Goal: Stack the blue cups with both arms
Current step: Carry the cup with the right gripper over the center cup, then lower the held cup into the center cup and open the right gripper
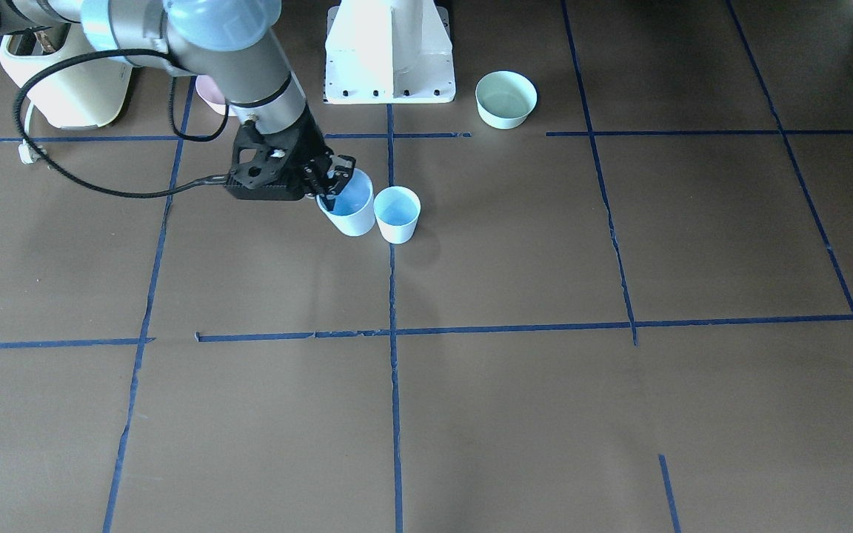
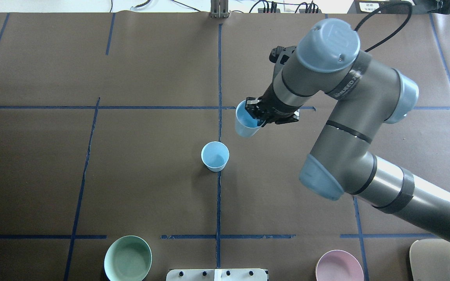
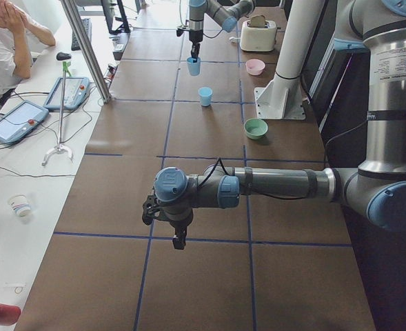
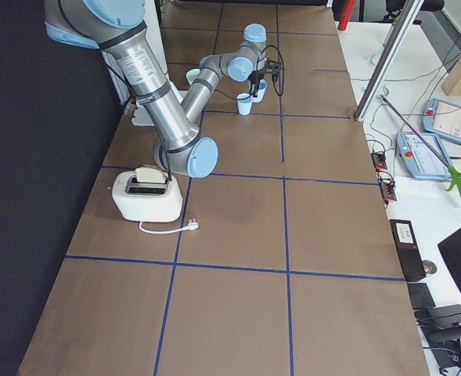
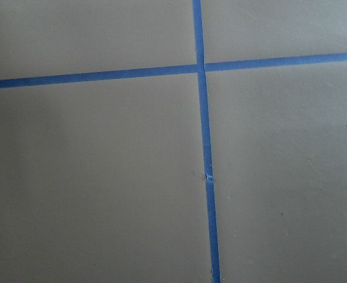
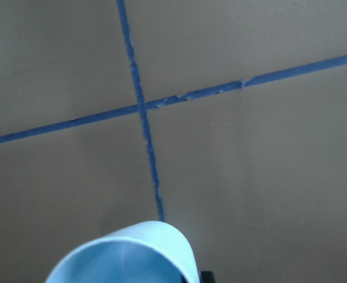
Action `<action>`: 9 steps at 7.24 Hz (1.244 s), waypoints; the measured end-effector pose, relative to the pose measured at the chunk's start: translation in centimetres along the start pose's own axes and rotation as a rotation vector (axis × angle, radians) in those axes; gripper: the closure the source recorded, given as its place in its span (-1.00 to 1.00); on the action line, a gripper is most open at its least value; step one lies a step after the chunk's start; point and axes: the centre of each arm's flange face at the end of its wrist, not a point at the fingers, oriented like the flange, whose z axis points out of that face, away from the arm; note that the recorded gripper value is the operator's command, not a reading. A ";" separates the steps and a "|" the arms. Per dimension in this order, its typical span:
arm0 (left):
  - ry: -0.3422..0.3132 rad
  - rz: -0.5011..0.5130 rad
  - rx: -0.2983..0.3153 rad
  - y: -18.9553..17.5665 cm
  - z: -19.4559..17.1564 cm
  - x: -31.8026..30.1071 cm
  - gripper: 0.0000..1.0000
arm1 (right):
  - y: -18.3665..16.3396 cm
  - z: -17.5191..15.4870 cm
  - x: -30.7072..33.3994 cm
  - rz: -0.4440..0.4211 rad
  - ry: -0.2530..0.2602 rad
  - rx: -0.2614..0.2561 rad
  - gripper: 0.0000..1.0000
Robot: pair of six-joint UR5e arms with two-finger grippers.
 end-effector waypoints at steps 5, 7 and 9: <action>0.005 -0.004 -0.001 0.1 0.1 0.0 -1.00 | 6.0 4.4 -3.5 0.026 0.106 0.099 0.96; 0.007 -0.006 -0.003 0.2 0.2 -0.1 -1.00 | 6.6 4.9 -3.4 0.023 0.121 0.098 -1.00; 0.007 -0.006 -0.003 0.3 0.2 -0.1 -1.00 | 7.5 5.4 -3.6 0.006 0.125 0.118 -1.00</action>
